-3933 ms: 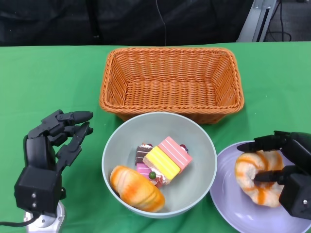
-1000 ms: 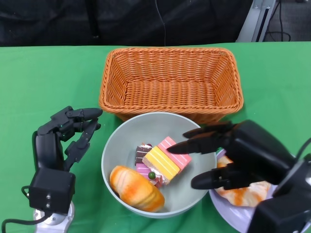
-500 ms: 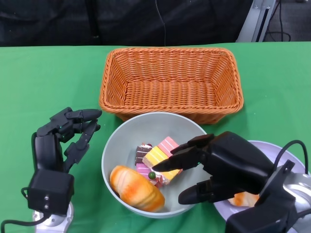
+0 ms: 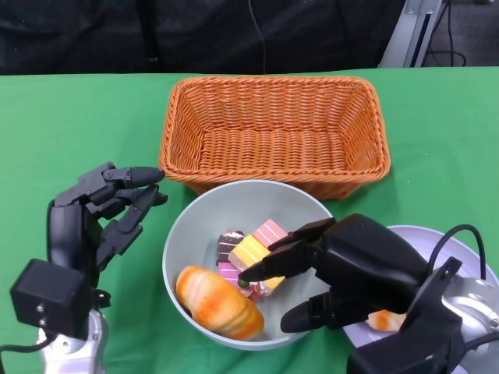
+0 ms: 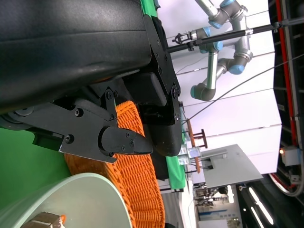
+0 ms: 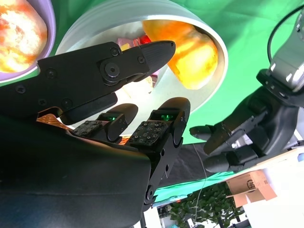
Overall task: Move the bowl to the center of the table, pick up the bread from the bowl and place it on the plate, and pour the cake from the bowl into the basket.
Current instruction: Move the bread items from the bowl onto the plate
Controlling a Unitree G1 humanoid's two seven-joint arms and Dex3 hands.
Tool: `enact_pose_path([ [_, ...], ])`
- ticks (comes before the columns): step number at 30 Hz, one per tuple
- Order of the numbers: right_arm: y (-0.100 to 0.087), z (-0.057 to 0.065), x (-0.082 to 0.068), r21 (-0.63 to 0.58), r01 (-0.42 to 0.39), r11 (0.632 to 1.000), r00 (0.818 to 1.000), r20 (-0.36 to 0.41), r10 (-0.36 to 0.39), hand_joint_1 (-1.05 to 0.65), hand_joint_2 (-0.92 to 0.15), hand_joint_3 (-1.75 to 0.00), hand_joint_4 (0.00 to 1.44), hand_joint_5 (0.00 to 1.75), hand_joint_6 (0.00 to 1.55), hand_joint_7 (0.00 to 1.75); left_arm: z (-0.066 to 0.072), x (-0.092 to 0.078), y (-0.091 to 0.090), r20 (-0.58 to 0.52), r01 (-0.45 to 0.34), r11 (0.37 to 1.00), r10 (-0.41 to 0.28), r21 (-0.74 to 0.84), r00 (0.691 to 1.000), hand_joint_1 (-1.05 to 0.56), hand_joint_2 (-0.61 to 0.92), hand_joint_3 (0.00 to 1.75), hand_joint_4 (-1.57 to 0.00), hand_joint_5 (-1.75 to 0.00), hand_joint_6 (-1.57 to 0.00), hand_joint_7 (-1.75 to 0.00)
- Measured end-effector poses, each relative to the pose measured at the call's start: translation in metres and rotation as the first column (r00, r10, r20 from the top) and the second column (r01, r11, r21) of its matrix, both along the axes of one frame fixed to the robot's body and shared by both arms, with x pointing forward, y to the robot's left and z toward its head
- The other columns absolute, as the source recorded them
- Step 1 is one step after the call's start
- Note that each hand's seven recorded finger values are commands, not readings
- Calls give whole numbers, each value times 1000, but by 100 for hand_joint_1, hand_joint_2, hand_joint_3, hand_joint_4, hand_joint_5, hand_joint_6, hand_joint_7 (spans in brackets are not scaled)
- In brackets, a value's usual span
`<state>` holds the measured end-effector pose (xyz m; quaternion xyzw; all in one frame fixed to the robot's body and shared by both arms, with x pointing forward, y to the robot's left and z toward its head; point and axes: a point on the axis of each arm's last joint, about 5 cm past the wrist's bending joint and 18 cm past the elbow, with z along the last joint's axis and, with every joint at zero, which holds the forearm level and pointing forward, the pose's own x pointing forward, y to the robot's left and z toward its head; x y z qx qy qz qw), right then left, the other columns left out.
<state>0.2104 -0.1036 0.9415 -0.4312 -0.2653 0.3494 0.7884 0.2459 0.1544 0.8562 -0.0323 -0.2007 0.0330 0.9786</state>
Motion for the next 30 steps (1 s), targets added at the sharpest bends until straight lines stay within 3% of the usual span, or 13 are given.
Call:
enact_pose_path([
  [13,14,-2,-2,-38,37,999,999,-20,-38,-70,-92,-1,84,0,67,0,0,-3,8,1,36,999,-36,0,999,-18,92,23,-99,-78,-107,-49],
  [23,30,5,-1,-23,89,996,995,-48,-90,-77,-92,-4,75,0,44,0,-4,-5,12,-21,38,999,-39,-8,999,-26,92,22,-96,-76,-107,-45],
  [30,37,7,-1,-24,94,995,994,-48,-95,-81,-92,-7,81,4,35,0,-7,-7,12,-41,32,999,-32,12,999,-29,92,23,-89,-86,-105,-46],
])
